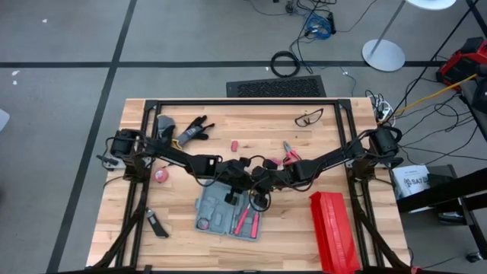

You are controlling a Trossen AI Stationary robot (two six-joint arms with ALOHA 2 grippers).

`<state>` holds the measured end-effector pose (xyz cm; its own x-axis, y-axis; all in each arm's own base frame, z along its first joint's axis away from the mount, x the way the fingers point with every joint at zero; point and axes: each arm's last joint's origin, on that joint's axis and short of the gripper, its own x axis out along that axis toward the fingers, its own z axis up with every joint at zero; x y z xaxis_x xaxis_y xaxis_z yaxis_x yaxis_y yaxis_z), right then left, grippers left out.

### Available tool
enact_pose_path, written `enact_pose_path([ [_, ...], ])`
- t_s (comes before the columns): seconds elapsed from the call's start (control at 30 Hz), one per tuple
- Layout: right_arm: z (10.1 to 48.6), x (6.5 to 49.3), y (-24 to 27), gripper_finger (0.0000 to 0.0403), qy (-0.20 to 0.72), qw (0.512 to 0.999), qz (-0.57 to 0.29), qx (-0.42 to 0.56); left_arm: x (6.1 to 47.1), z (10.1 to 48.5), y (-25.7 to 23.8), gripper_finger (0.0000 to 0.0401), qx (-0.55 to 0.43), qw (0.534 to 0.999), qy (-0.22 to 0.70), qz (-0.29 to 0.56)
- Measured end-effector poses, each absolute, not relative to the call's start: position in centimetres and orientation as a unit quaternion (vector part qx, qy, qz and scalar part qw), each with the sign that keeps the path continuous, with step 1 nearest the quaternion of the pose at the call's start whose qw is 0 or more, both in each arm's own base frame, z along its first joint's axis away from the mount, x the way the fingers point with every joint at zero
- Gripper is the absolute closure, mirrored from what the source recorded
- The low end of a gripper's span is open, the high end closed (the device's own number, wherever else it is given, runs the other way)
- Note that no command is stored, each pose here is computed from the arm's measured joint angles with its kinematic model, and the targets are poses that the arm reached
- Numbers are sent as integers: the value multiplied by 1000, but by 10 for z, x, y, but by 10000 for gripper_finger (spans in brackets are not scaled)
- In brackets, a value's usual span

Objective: Prefit tool cases
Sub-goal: Put the red hammer into the gray prefit tools case

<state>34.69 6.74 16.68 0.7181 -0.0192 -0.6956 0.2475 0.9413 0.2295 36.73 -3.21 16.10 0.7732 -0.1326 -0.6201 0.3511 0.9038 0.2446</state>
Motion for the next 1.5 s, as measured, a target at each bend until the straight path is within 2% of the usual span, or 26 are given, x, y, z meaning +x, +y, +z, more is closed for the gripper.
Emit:
enact_pose_path([
  [0.2, 183, 339, 66, 403, 368, 910, -91, 169, 358, 184, -30, 310, 187, 925, 315, -103],
  [0.27, 182, 329, 68, 403, 399, 893, -97, 185, 354, 186, -27, 310, 192, 919, 333, -88],
  [0.47, 166, 327, 78, 403, 437, 868, -108, 209, 344, 175, -26, 310, 189, 890, 404, -95],
  [0.67, 161, 335, 80, 403, 429, 874, -101, 206, 330, 164, -24, 310, 153, 855, 484, -111],
  [0.9, 145, 349, 76, 403, 446, 865, -104, 204, 331, 164, -25, 310, 131, 860, 478, -125],
  [1.3, 145, 355, 73, 403, 449, 869, -96, 184, 335, 158, -28, 310, 111, 865, 470, -138],
  [1.5, 145, 351, 69, 403, 469, 850, -108, 214, 334, 160, -29, 310, 111, 865, 470, -138],
])
